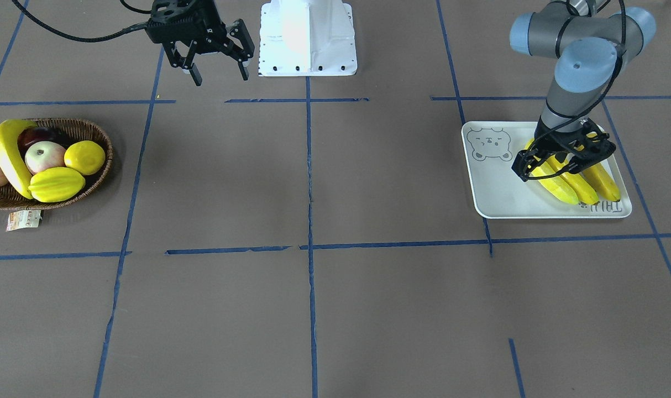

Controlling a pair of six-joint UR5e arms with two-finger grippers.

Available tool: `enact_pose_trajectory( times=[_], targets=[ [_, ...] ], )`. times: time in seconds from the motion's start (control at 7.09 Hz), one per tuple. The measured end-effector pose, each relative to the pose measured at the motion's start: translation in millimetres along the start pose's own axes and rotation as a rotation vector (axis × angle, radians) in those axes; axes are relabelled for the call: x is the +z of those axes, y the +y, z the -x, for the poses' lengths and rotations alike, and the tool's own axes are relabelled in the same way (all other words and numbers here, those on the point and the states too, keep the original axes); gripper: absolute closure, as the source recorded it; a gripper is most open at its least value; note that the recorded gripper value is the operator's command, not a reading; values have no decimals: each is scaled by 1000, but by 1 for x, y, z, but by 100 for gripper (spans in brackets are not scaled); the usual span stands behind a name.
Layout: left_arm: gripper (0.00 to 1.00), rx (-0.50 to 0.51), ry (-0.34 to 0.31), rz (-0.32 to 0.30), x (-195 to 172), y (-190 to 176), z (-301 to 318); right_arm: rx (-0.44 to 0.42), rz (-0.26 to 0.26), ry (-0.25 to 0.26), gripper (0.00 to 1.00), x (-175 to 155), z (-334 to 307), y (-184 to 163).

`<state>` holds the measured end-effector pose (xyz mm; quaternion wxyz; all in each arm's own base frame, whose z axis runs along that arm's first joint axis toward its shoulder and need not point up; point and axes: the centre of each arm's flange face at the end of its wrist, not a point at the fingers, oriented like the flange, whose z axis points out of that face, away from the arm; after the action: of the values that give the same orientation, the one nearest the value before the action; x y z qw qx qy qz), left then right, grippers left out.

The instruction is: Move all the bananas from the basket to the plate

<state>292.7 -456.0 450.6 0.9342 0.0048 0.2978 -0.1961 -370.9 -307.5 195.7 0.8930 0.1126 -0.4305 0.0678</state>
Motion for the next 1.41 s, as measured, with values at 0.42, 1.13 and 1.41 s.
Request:
enact_pose_trajectory(
  times=[0.42,1.13,1.41],
  targets=[
    [0,24,130,31,-71,15,-63,-88,-15,134,0,-15,-94,-10],
    [0,-11,197,67,-117,50,-144,-183,47,43,0,7,-306,-56],
    [0,-7,212,70,-123,55,-151,-162,68,-37,0,21,-412,-65]
  ],
)
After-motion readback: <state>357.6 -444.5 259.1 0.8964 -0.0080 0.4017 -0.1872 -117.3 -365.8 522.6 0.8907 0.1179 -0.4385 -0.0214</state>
